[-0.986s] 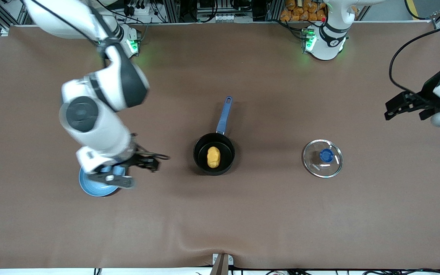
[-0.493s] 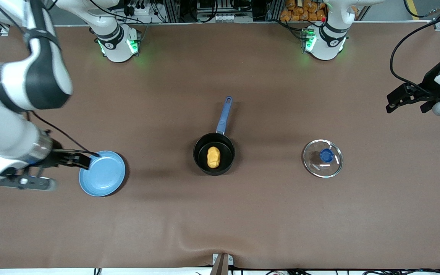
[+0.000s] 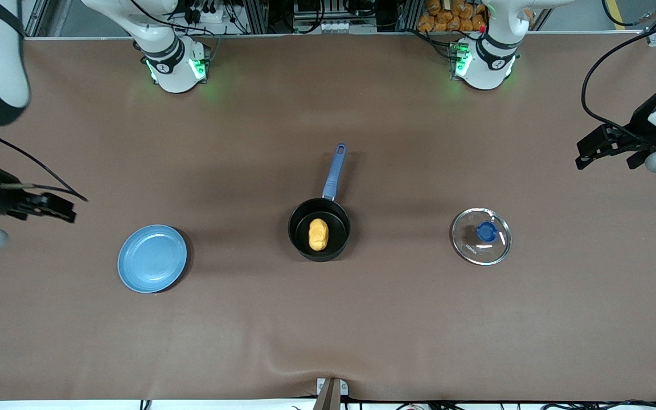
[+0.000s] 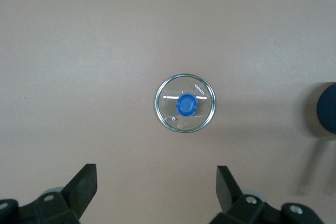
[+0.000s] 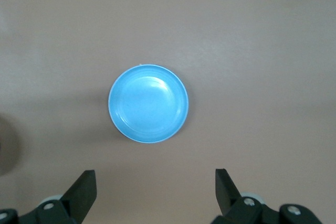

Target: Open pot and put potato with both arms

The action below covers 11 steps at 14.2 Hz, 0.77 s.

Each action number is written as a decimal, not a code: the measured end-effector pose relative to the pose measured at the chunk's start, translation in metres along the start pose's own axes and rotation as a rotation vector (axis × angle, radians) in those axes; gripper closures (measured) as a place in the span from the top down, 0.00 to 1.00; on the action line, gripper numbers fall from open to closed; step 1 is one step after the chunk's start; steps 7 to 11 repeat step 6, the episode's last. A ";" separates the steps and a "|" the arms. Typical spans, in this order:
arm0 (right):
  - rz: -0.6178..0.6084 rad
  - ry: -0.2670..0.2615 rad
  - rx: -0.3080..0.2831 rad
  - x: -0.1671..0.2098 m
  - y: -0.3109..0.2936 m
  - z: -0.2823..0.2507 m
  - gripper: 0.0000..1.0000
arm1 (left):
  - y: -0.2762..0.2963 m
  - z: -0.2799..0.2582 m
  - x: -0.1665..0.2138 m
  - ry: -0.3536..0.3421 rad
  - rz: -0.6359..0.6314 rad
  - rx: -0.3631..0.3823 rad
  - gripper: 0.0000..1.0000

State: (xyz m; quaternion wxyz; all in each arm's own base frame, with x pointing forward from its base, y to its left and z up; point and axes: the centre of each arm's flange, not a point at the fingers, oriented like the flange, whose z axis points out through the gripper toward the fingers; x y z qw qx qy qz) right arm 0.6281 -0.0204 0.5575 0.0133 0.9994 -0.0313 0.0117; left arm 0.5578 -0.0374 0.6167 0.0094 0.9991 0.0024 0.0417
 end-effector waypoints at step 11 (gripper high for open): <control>-0.012 0.041 0.002 -0.048 0.004 -0.021 1.00 | -0.005 0.002 0.000 -0.002 -0.008 0.001 1.00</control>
